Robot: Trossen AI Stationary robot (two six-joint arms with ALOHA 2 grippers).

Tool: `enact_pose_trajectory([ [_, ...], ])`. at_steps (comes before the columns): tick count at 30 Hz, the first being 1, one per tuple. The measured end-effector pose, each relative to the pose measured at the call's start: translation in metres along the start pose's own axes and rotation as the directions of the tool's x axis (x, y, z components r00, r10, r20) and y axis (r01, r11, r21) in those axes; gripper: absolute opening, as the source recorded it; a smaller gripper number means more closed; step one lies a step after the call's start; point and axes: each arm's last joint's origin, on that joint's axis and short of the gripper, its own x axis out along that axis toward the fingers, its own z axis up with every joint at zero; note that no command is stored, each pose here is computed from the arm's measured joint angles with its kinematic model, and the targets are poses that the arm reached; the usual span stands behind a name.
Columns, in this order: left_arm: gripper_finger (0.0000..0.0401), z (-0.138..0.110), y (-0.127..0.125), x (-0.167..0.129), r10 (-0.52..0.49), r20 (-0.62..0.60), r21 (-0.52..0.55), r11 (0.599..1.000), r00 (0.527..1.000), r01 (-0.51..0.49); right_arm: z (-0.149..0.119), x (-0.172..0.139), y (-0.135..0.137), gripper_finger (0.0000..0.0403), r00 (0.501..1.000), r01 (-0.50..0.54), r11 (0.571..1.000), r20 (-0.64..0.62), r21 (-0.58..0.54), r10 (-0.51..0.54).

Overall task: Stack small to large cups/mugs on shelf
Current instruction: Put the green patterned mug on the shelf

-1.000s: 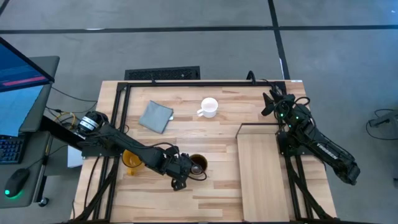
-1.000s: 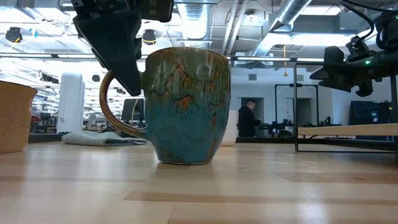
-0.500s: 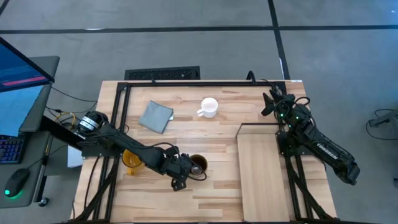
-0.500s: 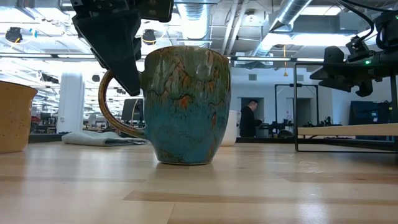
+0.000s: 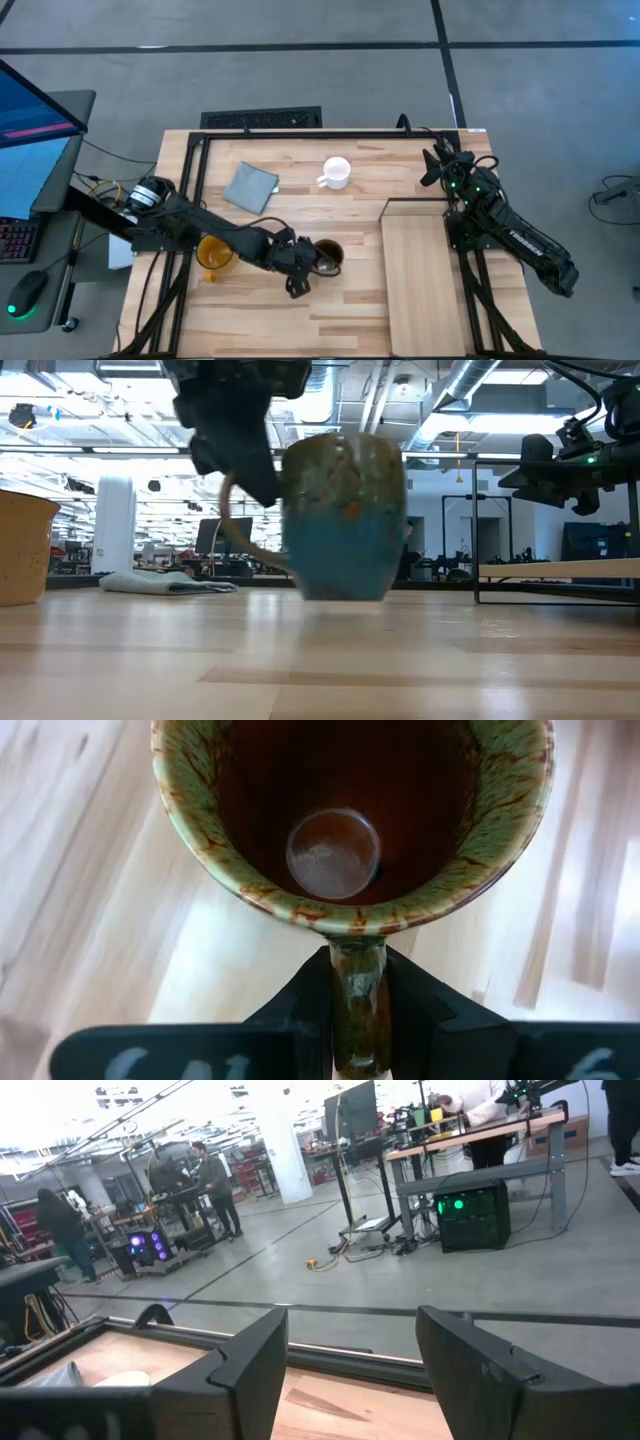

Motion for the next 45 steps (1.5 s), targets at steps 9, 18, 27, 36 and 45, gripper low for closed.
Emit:
enact_pose_trajectory([
  [9,0.0041,0.033,0.021,0.006,-0.047,0.139,0.071,0.997,0.989,0.037,0.000,0.000,0.000,0.0244,1.000,0.000,1.000,0.000,0.000,0.000],
  [18,0.0041,0.062,0.030,-0.008,-0.079,0.180,0.172,0.984,0.981,0.047,0.000,0.000,0.000,0.0244,1.000,0.000,1.000,0.000,0.000,0.000],
  [27,0.0041,0.092,0.033,-0.030,-0.060,0.259,0.159,0.987,0.964,0.019,0.000,0.000,0.000,0.0244,1.000,0.000,1.000,0.000,0.000,0.000],
  [36,0.0041,0.105,0.036,-0.038,-0.056,0.323,0.138,0.990,0.945,0.012,0.000,0.000,0.000,0.0244,1.000,0.000,1.000,0.000,0.000,0.000],
  [45,0.0041,0.125,0.029,-0.015,-0.073,0.302,0.163,0.986,0.950,0.024,0.000,0.000,0.000,0.0244,1.000,0.001,1.000,-0.003,-0.001,-0.001],
])
